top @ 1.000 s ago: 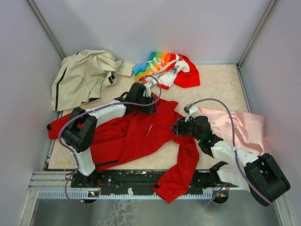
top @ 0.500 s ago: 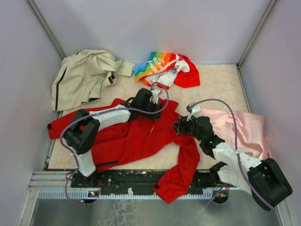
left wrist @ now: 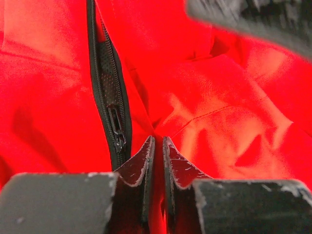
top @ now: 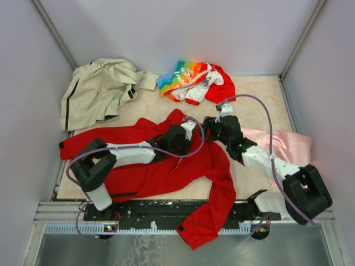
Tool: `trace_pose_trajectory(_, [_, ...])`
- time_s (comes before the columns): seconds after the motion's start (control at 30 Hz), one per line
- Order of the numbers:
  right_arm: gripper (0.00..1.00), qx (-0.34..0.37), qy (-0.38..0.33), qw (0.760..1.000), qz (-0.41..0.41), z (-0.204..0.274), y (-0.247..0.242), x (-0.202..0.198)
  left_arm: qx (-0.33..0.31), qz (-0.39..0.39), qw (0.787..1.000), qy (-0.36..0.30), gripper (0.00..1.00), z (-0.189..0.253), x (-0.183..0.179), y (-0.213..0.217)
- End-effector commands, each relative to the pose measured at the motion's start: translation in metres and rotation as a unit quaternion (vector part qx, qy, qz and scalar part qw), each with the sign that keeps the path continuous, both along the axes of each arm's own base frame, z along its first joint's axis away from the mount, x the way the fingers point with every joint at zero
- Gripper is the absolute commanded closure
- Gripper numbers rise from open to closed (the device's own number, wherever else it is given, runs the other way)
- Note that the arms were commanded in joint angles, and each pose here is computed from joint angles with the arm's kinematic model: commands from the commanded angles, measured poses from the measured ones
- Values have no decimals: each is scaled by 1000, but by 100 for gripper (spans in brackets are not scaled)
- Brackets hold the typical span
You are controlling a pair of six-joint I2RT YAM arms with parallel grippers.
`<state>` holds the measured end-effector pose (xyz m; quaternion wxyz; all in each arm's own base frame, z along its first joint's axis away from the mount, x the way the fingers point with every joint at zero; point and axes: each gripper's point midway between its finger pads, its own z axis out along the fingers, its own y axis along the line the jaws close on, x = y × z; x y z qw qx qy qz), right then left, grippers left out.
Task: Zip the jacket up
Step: Zip the zipper on the jacket.
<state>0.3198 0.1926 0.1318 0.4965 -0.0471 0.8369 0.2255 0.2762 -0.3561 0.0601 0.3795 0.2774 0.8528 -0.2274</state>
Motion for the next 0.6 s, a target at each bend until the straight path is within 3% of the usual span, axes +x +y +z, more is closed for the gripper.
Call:
trace_pose_trajectory(0.0, [34,28,30,998,-45,8,4,28,3,32,997,-67,85,2,8,7])
trace_pose_trajectory(0.57, [35,12,132,990,-57,-58,28,58,131,19,974,-183,86,-32,-11,-15])
